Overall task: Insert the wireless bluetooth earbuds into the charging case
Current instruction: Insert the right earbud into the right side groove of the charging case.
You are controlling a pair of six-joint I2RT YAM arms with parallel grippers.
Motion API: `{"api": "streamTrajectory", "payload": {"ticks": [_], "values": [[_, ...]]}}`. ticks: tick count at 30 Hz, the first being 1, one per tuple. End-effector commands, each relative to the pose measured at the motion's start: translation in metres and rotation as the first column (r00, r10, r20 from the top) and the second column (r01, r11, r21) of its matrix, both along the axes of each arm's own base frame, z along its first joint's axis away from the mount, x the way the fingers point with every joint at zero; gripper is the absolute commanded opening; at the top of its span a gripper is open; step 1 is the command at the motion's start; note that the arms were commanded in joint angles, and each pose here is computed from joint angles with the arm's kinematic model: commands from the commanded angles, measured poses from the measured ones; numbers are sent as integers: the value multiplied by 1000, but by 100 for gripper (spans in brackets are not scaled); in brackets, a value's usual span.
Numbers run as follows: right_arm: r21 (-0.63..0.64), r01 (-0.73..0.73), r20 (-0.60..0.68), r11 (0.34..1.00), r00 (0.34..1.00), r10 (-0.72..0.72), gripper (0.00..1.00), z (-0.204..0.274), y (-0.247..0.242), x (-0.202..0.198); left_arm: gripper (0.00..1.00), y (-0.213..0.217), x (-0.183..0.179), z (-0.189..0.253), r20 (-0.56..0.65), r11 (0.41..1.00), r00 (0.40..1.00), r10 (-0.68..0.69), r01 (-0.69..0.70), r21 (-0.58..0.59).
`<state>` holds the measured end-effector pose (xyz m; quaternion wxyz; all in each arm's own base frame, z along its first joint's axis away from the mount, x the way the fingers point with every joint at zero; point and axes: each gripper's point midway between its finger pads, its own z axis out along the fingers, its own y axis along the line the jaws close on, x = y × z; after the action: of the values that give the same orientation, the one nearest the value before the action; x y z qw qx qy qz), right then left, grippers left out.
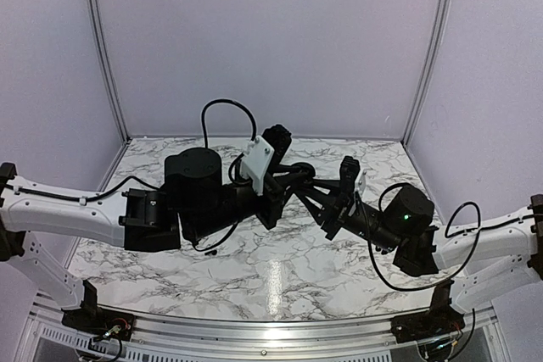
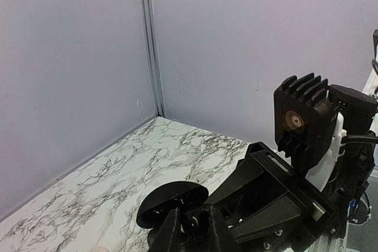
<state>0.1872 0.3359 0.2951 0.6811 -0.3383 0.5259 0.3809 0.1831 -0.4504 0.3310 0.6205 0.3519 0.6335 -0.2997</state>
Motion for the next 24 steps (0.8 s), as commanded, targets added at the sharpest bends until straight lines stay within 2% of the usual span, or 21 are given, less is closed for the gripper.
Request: {"api": "streamTrajectory", "payload": {"ticks": [1,13,17,24], "values": [[136,-21,63,991,998,13,0,46,-6,-8,18,4,14,-13,-27,996,997,78,-77,50],[118,-28,79,993,997,19,0,45,-3,-9,28,4,18,-12,-53,993,993,103,-100,54],[112,-22,57,993,998,15,0,40,-2,-7,28,5,17,-11,-52,994,993,102,-99,53],[131,-17,-4,991,1000,18,0,36,-5,-1,37,7,11,-10,-57,997,996,65,-62,47]]}}
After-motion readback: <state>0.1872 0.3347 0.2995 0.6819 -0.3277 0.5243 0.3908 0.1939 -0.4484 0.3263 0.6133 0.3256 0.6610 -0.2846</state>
